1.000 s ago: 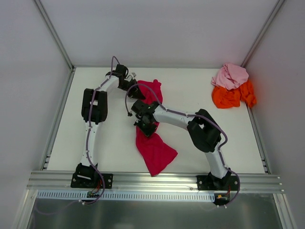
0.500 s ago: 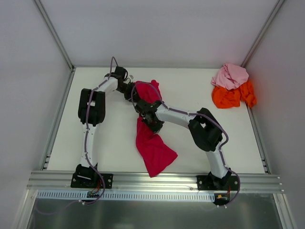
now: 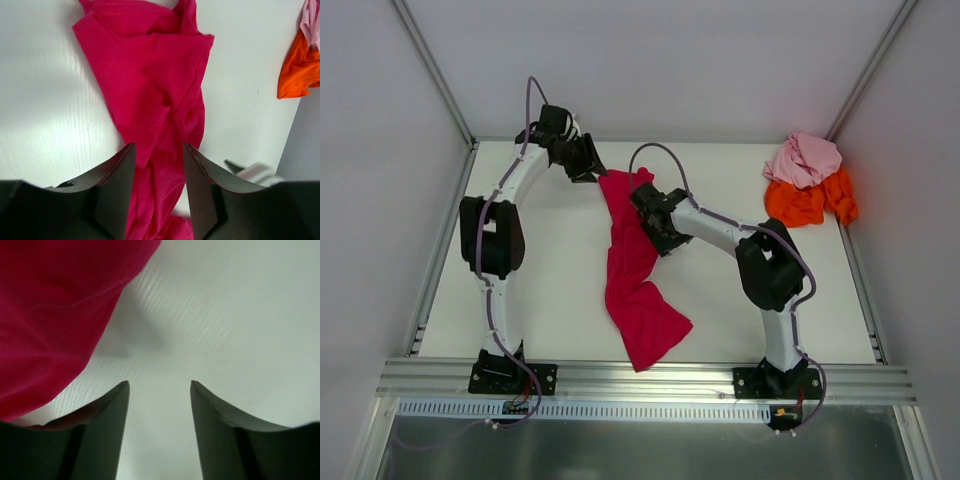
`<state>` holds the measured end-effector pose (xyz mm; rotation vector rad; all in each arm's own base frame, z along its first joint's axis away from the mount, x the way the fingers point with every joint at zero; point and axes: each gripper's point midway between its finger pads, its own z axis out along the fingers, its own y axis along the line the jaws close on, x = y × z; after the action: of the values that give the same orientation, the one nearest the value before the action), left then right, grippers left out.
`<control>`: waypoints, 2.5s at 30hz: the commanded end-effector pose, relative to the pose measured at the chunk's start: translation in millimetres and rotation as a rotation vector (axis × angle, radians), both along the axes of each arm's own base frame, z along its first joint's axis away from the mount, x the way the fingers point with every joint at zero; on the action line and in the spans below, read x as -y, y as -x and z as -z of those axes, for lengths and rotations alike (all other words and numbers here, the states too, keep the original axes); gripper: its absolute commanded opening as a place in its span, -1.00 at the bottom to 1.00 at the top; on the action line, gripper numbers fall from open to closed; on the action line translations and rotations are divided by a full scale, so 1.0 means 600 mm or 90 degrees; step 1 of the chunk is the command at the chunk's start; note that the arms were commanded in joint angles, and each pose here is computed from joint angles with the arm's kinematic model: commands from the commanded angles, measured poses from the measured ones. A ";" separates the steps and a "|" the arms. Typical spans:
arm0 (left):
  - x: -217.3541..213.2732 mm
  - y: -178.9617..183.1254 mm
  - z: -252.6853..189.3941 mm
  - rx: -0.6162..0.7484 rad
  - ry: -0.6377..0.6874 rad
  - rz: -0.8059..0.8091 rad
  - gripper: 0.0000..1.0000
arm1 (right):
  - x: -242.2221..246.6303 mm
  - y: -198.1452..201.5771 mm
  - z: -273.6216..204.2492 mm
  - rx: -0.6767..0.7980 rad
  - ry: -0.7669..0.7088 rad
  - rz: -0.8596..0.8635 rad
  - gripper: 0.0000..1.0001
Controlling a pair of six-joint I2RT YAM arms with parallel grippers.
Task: Fold and stack the t-shirts
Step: Rotate the tshirt 90 degrees
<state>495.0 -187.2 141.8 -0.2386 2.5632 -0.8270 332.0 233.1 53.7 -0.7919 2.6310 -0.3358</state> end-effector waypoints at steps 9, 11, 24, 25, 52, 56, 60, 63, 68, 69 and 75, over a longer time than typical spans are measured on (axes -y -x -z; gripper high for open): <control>-0.009 0.193 -0.038 -0.036 0.059 0.023 0.51 | 0.029 -0.132 -0.136 0.056 -0.175 0.105 0.50; 0.003 0.213 -0.033 -0.041 0.069 0.042 0.38 | 0.020 -0.162 -0.163 0.065 -0.202 0.107 0.51; 0.120 0.306 -0.006 -0.100 0.150 0.210 -1.00 | -0.088 -0.175 -0.111 -0.098 -0.386 0.076 -0.98; 0.128 0.312 -0.008 -0.103 0.155 0.223 -1.00 | -0.093 -0.171 -0.105 -0.113 -0.396 0.068 -0.98; 0.157 0.089 0.107 -0.069 -0.073 0.137 -1.00 | 0.041 -0.050 -0.218 0.009 -0.286 0.055 -0.98; 0.154 0.072 0.129 -0.107 -0.090 0.119 -1.00 | 0.052 -0.021 -0.234 0.022 -0.301 0.062 -0.98; 0.141 0.090 0.163 -0.162 -0.095 0.097 -1.00 | 0.066 0.001 -0.265 0.055 -0.322 0.071 -0.98; 0.136 0.099 0.175 -0.177 -0.100 0.088 -1.00 | 0.081 0.015 -0.280 0.070 -0.314 0.073 -0.98; 0.123 0.097 0.214 -0.231 -0.078 0.072 -1.00 | 0.101 0.049 -0.289 0.078 -0.305 0.073 -0.98; 0.123 0.096 0.218 -0.244 -0.065 0.065 -1.00 | 0.103 0.053 -0.293 0.082 -0.309 0.074 -0.98; 0.129 0.057 0.215 -0.260 0.034 0.080 -1.00 | 0.112 0.097 -0.308 0.089 -0.333 0.064 -0.98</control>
<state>452.2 -271.7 23.4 -0.2453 2.9525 -0.9319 289.0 171.2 228.0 -0.4567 2.4840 0.2468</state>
